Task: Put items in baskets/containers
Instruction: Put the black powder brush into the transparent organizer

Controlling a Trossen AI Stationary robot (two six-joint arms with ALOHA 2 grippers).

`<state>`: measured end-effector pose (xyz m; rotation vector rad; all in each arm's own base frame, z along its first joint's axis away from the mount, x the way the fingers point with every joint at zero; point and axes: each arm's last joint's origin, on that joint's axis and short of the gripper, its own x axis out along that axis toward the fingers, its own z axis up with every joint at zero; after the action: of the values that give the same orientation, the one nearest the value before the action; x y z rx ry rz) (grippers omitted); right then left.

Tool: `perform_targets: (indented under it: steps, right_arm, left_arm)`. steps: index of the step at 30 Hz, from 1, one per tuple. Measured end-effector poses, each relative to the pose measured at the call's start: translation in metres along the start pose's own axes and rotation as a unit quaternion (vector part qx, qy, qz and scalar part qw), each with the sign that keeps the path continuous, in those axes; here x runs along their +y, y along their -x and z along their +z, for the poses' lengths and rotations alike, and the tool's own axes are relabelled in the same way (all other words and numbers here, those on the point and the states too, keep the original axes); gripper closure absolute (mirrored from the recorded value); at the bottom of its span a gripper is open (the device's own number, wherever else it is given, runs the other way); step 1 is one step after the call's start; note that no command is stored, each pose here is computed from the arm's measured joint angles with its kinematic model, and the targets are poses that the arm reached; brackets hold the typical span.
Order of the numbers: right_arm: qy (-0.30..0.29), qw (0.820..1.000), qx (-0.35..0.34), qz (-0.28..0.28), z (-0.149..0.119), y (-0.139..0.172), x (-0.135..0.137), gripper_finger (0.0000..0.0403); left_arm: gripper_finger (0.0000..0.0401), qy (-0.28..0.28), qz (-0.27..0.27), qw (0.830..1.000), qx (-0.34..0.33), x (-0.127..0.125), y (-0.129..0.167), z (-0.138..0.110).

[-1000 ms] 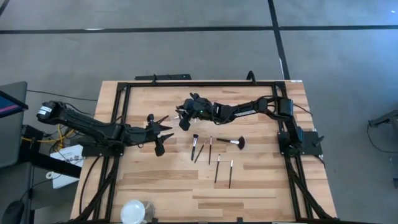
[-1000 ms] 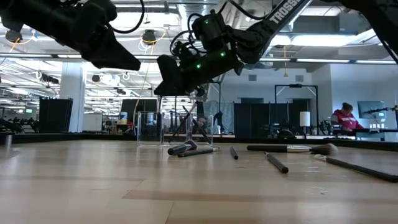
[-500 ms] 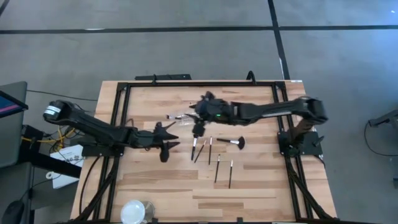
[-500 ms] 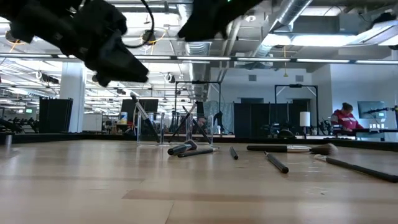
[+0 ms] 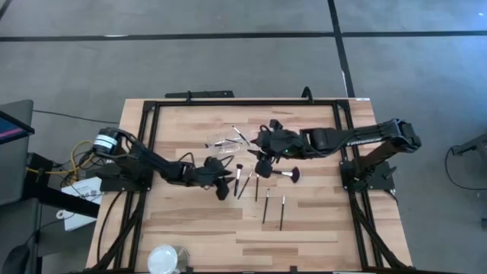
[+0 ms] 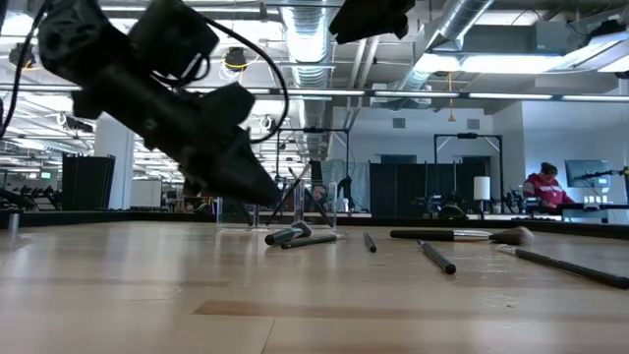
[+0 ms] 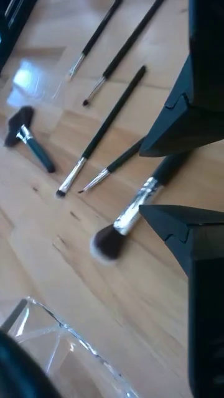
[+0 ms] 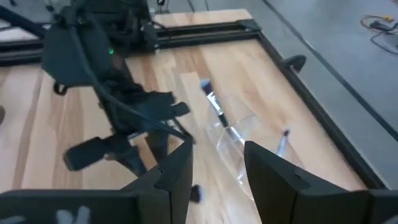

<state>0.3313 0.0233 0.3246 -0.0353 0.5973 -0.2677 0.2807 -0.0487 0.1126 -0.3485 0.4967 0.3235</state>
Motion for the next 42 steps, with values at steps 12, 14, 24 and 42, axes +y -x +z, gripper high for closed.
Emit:
perform_targets:
  steps: [12,14,24,42]
  right_arm:
    - [0.003,0.999,0.022,0.034,-0.011,0.002,0.033,0.0275]
    - [0.004,0.999,0.02,0.035,-0.011,0.003,0.035,0.0275]
    - [0.007,0.999,0.025,0.034,-0.012,0.002,0.036,0.028]
    - [0.031,0.997,0.03,0.064,-0.014,0.018,0.055,0.0282]
  left_arm:
    - [0.027,0.002,0.024,0.999,0.025,-0.002,-0.029,-0.01]
    - [0.027,0.003,0.024,0.999,0.025,-0.003,-0.034,-0.011]
    - [0.027,-0.068,0.03,0.996,0.047,0.003,-0.035,-0.02]
    - [0.036,-0.127,-0.011,0.988,0.082,0.022,-0.028,-0.033]
